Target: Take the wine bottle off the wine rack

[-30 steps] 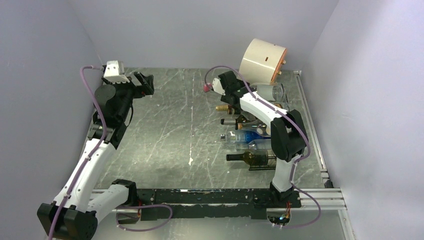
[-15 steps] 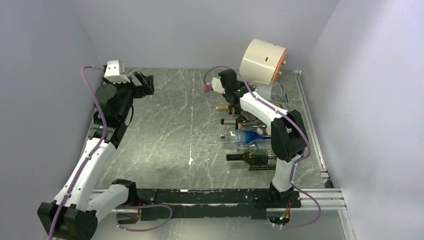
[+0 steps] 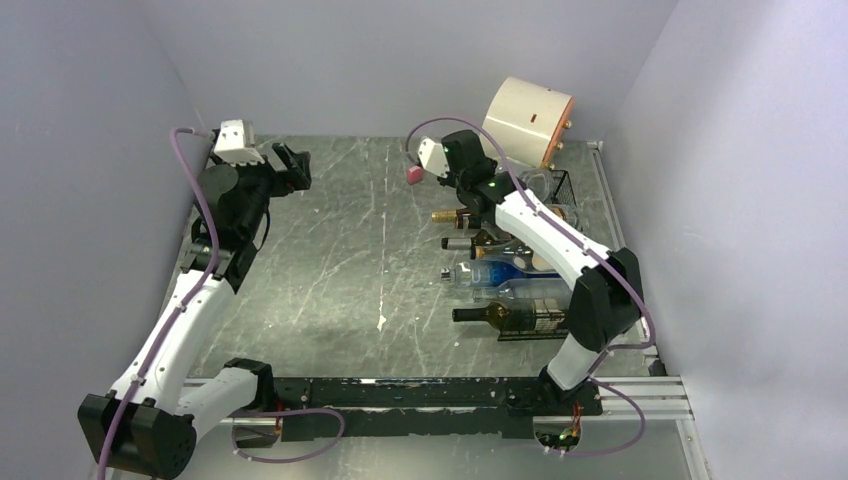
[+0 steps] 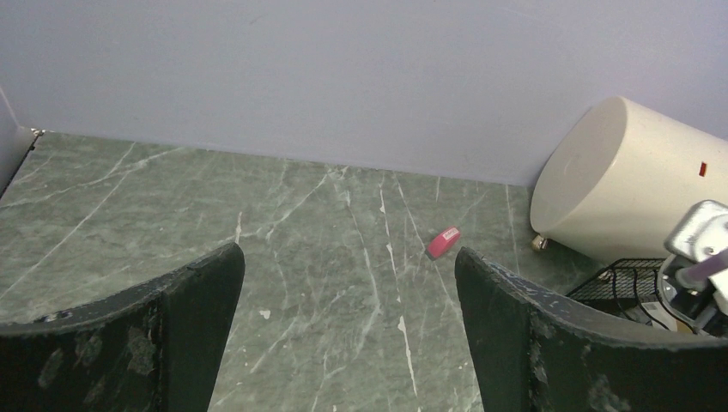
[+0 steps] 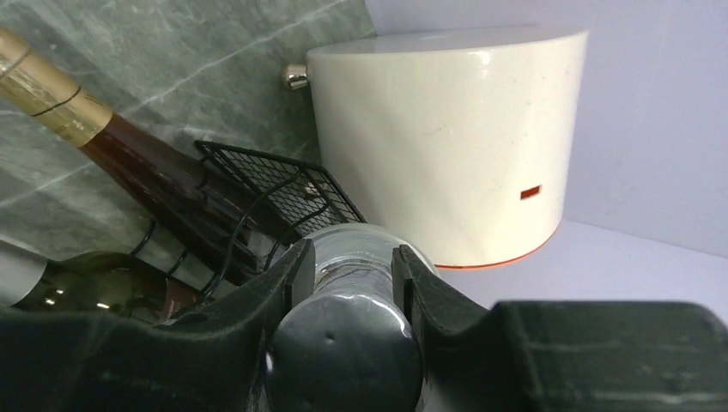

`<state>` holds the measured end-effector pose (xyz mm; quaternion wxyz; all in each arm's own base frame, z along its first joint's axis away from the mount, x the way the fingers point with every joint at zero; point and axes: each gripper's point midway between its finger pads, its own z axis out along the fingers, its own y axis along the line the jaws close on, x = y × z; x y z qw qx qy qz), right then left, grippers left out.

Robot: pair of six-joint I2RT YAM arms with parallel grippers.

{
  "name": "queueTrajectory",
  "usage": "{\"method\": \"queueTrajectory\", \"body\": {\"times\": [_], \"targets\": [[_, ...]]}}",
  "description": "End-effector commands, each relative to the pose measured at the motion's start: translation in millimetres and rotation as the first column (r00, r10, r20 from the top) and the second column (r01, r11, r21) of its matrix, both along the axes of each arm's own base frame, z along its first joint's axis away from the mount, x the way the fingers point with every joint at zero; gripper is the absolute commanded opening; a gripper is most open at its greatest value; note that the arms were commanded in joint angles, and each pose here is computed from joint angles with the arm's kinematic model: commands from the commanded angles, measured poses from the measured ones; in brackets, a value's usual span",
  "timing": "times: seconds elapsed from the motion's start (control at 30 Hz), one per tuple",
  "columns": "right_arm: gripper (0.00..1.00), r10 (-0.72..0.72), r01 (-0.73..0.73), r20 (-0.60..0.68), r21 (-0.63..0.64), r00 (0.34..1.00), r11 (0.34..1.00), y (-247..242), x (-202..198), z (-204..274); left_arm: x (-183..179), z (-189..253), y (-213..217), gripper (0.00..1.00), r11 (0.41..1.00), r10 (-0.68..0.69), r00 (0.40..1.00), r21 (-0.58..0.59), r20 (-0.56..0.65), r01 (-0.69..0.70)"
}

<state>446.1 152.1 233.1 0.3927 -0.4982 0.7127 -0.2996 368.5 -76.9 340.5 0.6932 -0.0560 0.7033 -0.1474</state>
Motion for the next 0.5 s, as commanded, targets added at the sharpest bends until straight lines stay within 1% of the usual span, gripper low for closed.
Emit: {"method": "queueTrajectory", "body": {"times": [0.0, 0.23, 0.3, 0.47], "targets": [[0.0, -0.028, 0.013, 0.16, 0.095, 0.987, 0.995, -6.0, -10.7, 71.8, -1.6, 13.6, -2.4, 0.96, 1.0, -0.007, 0.999, -0.019, 0.034, 0.008], [0.0, -0.01, -0.075, 0.271, 0.299, 0.963, 0.951, 3.6, -26.7, 117.9, 0.1, 10.6, -1.1, 0.95, 1.0, 0.003, 1.0, -0.02, 0.022, -0.002], [0.0, 0.016, -0.107, 0.275, 0.318, 0.961, 0.942, 8.2, -30.0, 124.5, 0.7, 9.8, -0.2, 0.95, 1.0, 0.008, 1.0, -0.02, 0.022, -0.008], [0.0, 0.022, -0.131, 0.29, 0.361, 0.957, 0.923, 18.5, -32.8, 141.5, 2.9, 7.7, -2.3, 0.94, 1.0, -0.001, 1.0, -0.013, 0.01, 0.001]]}}
